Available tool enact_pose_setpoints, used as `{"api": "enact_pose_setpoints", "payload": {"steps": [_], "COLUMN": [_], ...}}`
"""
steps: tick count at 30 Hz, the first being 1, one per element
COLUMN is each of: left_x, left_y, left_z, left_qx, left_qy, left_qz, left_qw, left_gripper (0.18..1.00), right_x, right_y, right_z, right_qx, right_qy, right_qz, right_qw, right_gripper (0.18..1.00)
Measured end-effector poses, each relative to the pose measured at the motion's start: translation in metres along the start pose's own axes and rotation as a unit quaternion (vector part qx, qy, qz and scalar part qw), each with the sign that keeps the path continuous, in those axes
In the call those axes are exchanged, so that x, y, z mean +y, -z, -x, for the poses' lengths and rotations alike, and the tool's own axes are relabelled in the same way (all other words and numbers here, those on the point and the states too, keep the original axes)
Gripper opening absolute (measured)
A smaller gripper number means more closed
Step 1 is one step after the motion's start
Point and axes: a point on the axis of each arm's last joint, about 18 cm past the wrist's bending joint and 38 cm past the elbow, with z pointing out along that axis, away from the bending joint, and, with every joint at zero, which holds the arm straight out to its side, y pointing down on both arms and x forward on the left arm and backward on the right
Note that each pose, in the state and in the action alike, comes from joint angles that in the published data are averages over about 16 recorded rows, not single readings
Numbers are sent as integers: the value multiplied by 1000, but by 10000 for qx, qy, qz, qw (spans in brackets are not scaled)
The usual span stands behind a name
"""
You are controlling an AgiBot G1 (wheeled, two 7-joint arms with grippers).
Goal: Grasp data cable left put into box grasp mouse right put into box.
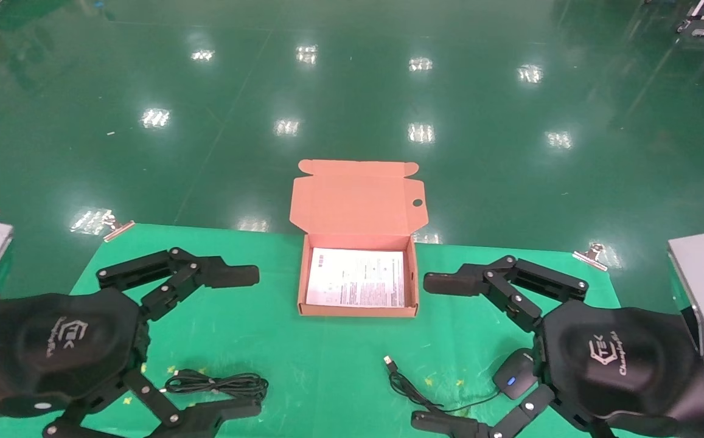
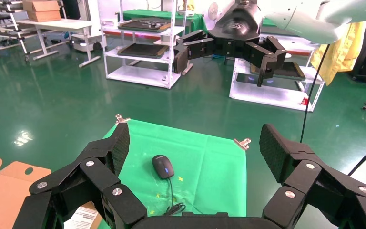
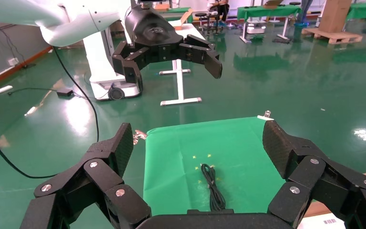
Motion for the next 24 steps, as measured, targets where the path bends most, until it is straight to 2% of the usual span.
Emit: {"api": "enact_pose_setpoints", "payload": {"steps": [15,24], "left_x": [0,8], "left_y": [0,-1], "left_z": [0,1], "left_qx": [-3,88], "left_qy": [-2,45], "left_qz": [15,388], "left_qw": [10000,9992], "left_gripper": [1001,1001], "right_x": [0,6], "right_y": [0,1], "right_z": [0,-3], "right_qx": [9,18], "right_qy": [22,482], "right_qz": [32,591], "right_qw": [10000,9971], "right_gripper": [1000,1000]}}
